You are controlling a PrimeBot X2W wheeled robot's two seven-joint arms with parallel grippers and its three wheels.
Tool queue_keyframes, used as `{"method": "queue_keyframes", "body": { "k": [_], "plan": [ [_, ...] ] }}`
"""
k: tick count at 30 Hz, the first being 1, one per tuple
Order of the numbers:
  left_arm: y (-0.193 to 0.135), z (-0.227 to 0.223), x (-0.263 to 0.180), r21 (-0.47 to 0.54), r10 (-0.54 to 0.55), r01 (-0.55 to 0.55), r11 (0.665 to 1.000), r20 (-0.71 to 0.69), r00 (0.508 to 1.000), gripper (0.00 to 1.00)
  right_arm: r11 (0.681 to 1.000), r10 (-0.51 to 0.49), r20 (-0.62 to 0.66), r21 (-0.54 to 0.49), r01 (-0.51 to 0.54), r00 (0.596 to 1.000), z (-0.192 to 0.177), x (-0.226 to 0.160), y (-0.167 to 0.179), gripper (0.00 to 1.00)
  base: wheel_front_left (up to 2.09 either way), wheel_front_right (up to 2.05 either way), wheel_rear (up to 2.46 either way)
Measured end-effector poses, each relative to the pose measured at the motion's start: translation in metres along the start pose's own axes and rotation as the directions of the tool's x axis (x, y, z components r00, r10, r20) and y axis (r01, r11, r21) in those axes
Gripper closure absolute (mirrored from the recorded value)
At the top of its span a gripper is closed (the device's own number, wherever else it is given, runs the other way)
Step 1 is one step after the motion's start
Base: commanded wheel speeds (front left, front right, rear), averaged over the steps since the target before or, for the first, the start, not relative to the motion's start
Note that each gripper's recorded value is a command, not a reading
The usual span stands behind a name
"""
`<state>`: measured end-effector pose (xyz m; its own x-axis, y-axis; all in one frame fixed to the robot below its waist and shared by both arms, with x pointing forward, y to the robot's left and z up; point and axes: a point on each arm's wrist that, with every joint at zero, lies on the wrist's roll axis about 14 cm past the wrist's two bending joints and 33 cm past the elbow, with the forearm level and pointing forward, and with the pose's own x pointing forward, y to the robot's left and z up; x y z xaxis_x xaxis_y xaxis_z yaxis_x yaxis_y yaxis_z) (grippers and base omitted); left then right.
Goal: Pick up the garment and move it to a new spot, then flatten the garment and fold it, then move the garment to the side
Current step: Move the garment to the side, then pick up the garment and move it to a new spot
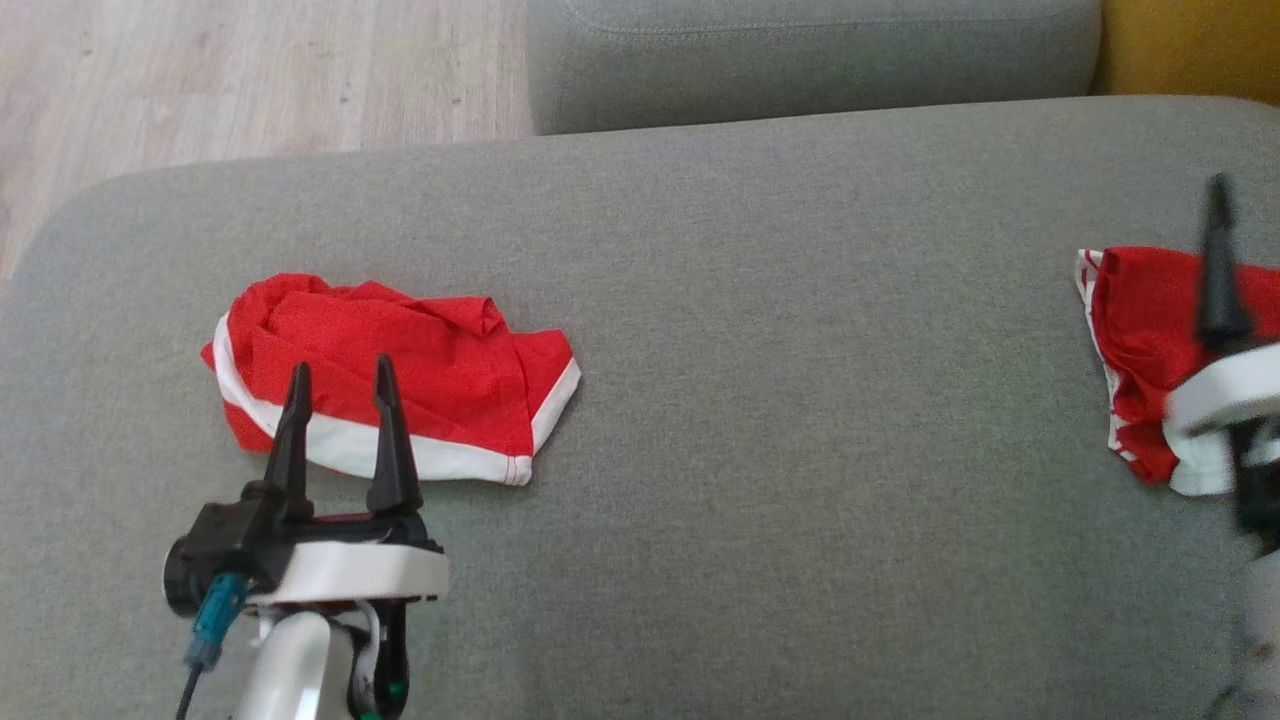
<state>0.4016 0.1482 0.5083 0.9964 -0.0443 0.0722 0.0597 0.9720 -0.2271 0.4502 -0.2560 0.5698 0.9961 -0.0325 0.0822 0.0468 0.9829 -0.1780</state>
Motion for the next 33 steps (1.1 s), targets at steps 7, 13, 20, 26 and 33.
{"method": "queue_keyframes", "body": {
  "k": [7,13,20,26,33],
  "plan": [
    [0.000,0.004,-0.003,-0.008,-0.005,0.005,1.000,0.013,1.000,0.00,0.980,0.035,0.093,0.192,-0.052,0.995,0.007,-0.023,0.055,0.00,0.00,0.00,0.00],
    [0.003,-0.004,-0.010,-0.009,0.005,-0.005,1.000,-0.011,1.000,0.00,0.958,0.081,0.048,0.272,-0.092,0.996,-0.024,-0.049,0.079,0.00,0.00,0.00,0.00],
    [0.001,-0.005,-0.009,-0.012,-0.006,0.006,1.000,-0.014,1.000,0.00,0.937,0.119,-0.038,0.335,-0.100,0.992,-0.059,-0.073,0.097,0.00,0.00,0.00,0.00],
    [0.000,-0.008,-0.010,-0.012,-0.007,0.007,1.000,-0.022,1.000,0.00,0.936,0.122,-0.041,0.337,-0.101,0.992,-0.062,-0.074,0.098,0.00,0.00,0.00,0.00],
    [0.006,-0.006,-0.013,-0.009,0.010,-0.010,1.000,-0.017,1.000,0.00,0.932,0.146,-0.045,0.342,-0.122,0.988,-0.063,-0.072,0.107,0.00,0.00,0.00,0.00]
  ]
}}
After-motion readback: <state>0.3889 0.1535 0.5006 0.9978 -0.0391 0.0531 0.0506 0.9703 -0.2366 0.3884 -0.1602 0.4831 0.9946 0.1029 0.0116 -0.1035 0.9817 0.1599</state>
